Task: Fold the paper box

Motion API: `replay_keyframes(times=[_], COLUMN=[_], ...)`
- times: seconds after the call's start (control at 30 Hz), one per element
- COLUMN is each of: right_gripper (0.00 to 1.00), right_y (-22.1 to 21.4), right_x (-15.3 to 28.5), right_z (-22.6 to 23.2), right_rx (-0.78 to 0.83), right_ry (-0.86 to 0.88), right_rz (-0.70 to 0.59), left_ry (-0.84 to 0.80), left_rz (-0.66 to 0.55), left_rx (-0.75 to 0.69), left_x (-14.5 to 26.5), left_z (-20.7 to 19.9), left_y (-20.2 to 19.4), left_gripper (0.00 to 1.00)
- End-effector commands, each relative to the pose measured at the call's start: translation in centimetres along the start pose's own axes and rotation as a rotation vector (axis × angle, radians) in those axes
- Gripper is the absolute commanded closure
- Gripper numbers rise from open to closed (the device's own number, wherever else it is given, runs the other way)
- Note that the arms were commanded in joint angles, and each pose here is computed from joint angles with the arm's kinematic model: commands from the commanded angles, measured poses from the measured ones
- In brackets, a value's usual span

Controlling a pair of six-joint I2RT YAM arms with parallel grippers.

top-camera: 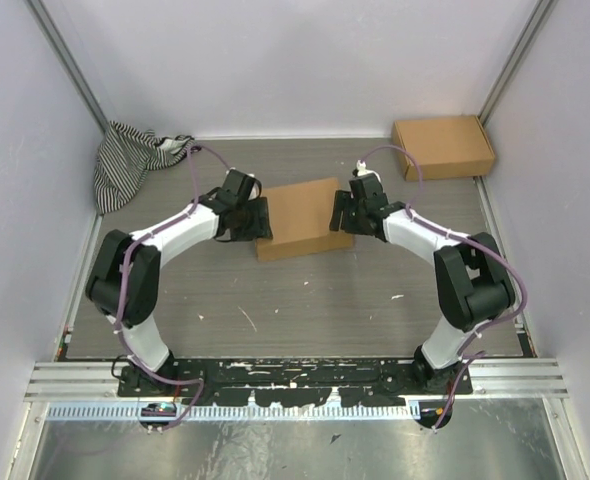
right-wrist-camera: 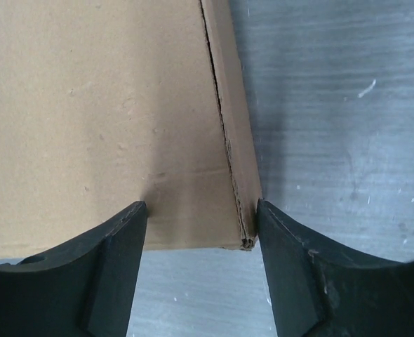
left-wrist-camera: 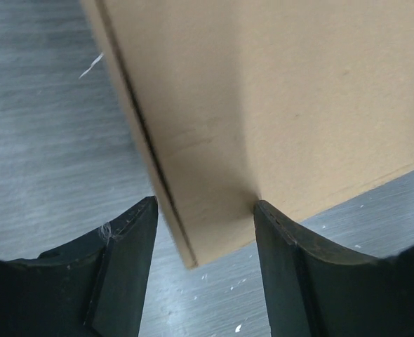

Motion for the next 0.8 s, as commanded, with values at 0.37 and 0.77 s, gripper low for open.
replay_keyframes(times=[0.37,0.77], right_gripper=[0.37,0.32], right_y=[7.2,13.5], right_x=[-6.5,-5.5], right_z=[-2.1,-4.1], right_rx=[-0.162,-0.184], right_ry=[0.017,-0.047], right_rz=[-0.047,-0.240], left_ry=[-0.138,-0.163], left_rz=[0.012,-0.142], left_rx=[-0.031,0.004], left_x=[-8.5,-5.2], left_z=[-4.8,-3.8], left_y=[9.8,16.4], left_gripper=[0.37,0.35])
Point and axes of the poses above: each gripper's point midway between its finger pads, its own x axis back along the fingers, its own z axis along the line the jaws close on, y = z × x, the point moved 9 cm from there along x, back along the fingers, and after that the axes turned 2 degrees about x, right-handed, at the moved point
